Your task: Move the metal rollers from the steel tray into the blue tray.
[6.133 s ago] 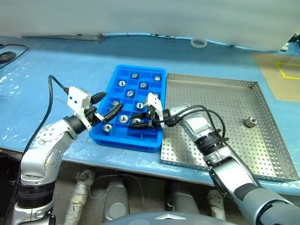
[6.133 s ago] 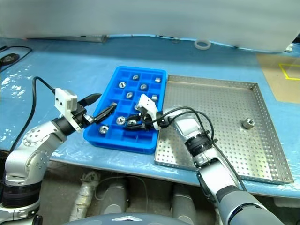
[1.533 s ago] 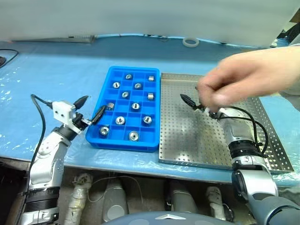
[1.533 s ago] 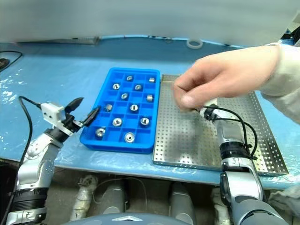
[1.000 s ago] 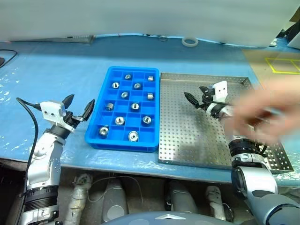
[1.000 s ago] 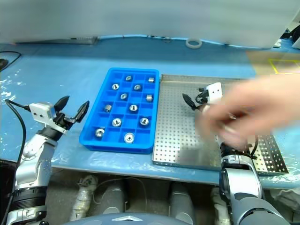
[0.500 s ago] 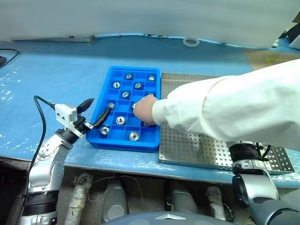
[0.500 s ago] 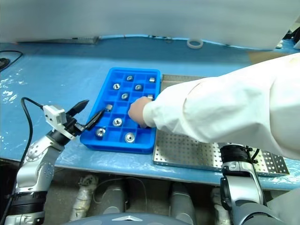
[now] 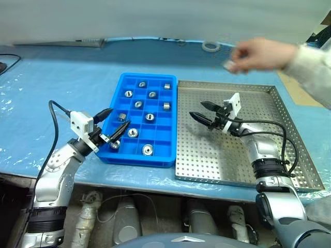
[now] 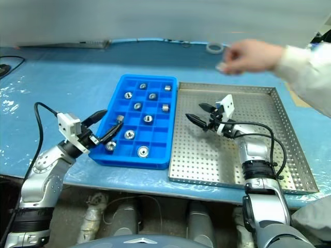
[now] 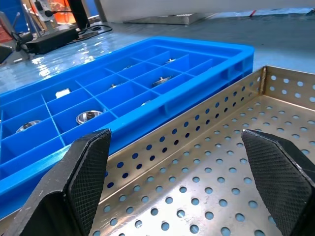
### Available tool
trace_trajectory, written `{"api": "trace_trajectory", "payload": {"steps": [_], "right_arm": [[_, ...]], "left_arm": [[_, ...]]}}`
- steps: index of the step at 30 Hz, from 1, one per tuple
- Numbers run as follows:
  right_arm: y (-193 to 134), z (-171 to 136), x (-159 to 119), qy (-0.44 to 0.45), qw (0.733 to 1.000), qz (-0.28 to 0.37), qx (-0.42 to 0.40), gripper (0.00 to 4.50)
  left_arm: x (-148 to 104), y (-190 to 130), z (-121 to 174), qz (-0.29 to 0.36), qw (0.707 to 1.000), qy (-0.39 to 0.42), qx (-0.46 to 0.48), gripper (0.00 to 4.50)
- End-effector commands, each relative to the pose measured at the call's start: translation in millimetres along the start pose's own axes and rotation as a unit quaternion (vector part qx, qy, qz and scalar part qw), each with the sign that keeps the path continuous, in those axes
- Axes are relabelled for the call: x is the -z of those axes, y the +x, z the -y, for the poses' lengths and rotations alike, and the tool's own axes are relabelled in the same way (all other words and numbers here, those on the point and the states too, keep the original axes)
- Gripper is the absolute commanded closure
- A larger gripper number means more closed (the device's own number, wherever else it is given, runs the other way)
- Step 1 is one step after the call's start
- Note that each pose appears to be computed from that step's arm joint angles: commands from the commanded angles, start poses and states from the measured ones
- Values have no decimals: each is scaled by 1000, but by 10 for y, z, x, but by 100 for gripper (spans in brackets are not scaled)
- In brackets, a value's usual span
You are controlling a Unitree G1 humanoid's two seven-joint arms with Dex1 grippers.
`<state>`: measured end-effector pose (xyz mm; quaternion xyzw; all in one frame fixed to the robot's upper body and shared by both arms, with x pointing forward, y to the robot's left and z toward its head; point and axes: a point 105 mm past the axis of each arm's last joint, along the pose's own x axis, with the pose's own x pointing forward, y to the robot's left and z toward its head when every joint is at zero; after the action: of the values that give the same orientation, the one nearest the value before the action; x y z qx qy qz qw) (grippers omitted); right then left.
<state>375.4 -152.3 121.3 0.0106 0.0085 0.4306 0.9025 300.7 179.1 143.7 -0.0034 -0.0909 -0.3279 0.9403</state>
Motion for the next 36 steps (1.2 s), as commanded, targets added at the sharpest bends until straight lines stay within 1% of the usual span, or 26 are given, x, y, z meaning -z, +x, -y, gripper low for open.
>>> {"api": "trace_trajectory", "payload": {"steps": [1, 5, 9, 15, 22, 26, 31, 33, 36], "right_arm": [[71, -15, -183, -25, 999, 21, -18, 4], [134, -30, -209, -27, 999, 21, -30, 4], [168, -75, -176, -28, 999, 17, -41, 4], [248, -122, -179, -26, 998, 21, -51, 4], [308, -196, -214, -28, 997, 28, -67, 4], [333, -243, -249, -31, 996, 35, -73, 4], [341, -251, -218, -33, 996, 30, -71, 4], [329, -281, -259, -37, 996, 29, -80, 4], [257, -284, -332, -38, 995, 32, -82, 4]], "left_arm": [[-87, 27, 73, 17, 1000, 8, 7, 0], [-70, 48, 107, 16, 1000, 5, 5, 0], [-86, 62, 134, 21, 1000, 5, 3, 0], [-168, 145, 163, 35, 999, 8, 8, 0], [-201, 211, 184, 41, 999, 3, 9, 0], [-212, 291, 187, 39, 999, 5, 16, 0], [-246, 366, 200, 47, 999, 3, 25, 0], [-258, 387, 209, 52, 998, -4, 26, 0], [-200, 431, 325, 27, 998, 5, 61, 0]]}}
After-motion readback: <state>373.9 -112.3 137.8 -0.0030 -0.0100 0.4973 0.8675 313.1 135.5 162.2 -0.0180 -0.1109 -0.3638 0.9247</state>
